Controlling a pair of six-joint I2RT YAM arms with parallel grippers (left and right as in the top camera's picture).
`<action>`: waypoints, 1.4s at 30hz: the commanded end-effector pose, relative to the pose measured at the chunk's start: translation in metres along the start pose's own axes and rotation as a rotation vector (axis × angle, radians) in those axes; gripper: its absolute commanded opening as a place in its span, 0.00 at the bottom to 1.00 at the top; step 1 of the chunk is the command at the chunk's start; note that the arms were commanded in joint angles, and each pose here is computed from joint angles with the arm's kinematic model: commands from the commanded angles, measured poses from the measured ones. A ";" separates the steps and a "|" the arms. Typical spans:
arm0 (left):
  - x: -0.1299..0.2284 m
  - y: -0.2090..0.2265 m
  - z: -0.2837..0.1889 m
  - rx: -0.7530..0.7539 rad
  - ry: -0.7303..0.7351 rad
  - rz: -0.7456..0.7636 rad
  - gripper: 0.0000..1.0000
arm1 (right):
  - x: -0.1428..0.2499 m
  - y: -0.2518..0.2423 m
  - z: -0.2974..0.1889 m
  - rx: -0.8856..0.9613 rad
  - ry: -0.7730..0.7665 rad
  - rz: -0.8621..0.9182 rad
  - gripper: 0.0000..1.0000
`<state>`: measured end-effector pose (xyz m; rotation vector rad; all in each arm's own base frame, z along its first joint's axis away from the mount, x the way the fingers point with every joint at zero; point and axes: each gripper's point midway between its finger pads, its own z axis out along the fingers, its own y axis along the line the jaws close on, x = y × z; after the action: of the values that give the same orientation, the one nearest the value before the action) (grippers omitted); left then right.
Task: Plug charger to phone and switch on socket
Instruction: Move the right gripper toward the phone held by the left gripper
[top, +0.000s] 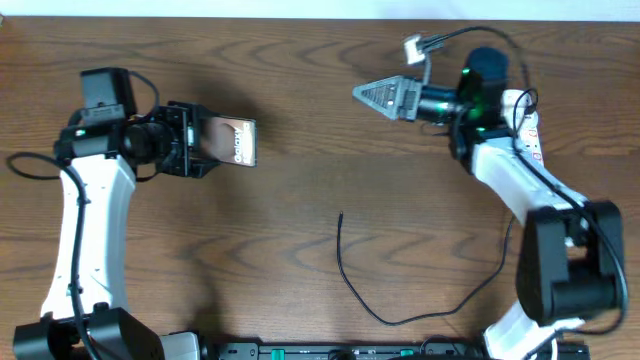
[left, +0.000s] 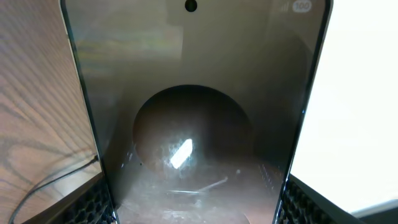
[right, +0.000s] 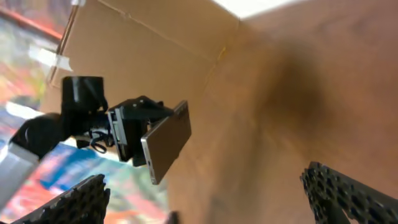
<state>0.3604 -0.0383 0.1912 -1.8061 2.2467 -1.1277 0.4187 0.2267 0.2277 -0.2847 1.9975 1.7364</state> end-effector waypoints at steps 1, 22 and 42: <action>-0.005 0.004 0.007 -0.039 -0.099 -0.048 0.08 | 0.026 -0.002 0.027 -0.045 0.105 0.167 0.99; 0.022 0.010 0.030 -0.101 -0.198 -0.031 0.07 | 0.098 0.026 0.116 -0.050 0.235 0.143 0.99; 0.051 0.010 0.042 -0.105 -0.157 0.005 0.07 | 0.117 0.035 0.137 -0.039 0.247 0.116 0.87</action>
<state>0.3544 -0.1029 0.1738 -1.8521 2.2691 -0.8506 0.3292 0.3782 0.1869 -0.4141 2.2142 1.9157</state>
